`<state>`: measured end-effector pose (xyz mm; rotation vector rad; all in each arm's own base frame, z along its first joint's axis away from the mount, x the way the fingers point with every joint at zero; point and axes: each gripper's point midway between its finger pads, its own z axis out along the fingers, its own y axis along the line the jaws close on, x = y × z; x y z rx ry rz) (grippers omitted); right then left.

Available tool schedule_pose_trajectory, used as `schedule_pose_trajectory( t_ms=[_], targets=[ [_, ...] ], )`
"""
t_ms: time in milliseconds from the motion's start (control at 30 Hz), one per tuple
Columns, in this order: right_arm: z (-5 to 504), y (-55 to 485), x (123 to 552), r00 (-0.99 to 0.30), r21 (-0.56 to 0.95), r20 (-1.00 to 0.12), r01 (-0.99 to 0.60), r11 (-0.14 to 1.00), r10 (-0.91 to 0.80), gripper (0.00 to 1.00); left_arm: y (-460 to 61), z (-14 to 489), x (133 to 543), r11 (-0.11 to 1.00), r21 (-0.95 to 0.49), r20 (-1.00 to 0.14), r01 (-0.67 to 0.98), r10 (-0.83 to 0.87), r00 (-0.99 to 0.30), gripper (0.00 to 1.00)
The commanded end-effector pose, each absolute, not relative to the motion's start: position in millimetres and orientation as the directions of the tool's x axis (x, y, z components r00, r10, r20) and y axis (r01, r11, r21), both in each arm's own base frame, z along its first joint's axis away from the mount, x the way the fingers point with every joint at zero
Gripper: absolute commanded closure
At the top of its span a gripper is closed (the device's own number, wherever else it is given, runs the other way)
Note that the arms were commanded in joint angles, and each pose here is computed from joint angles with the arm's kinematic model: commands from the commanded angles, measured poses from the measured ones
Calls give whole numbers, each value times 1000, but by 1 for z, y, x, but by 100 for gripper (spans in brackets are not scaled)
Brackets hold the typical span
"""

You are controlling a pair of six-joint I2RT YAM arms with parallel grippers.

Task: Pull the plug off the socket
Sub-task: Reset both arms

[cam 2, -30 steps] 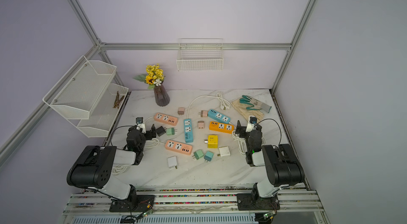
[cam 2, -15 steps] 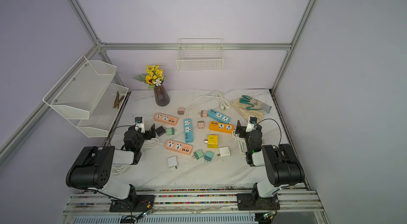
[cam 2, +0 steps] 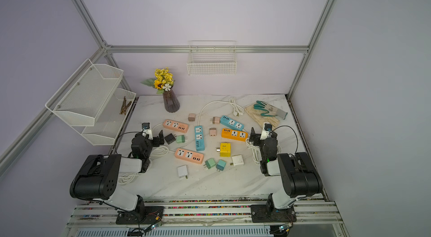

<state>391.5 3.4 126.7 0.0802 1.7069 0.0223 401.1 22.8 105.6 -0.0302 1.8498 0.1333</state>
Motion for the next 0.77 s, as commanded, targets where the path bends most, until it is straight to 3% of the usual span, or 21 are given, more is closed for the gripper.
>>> schedule_pose_trajectory(
  t_ms=[0,100,200,467,733],
  targets=[
    [132,3,393,-109,58,-992,36,998,62,1,20,112,402,995,72,-967,-71,52,-251,0],
    [132,3,393,-109,57,-992,36,998,61,1,-4,117,391,993,93,-973,76,107,-203,0],
    [133,3,393,-108,58,-992,36,998,61,1,-8,119,385,991,100,-980,93,114,-166,0],
    [132,3,393,-109,58,-992,36,998,62,1,30,110,404,990,65,-958,-129,25,-285,0],
    [133,3,393,-108,57,-992,36,998,61,1,31,112,403,989,64,-965,-135,27,-259,0]
  ],
)
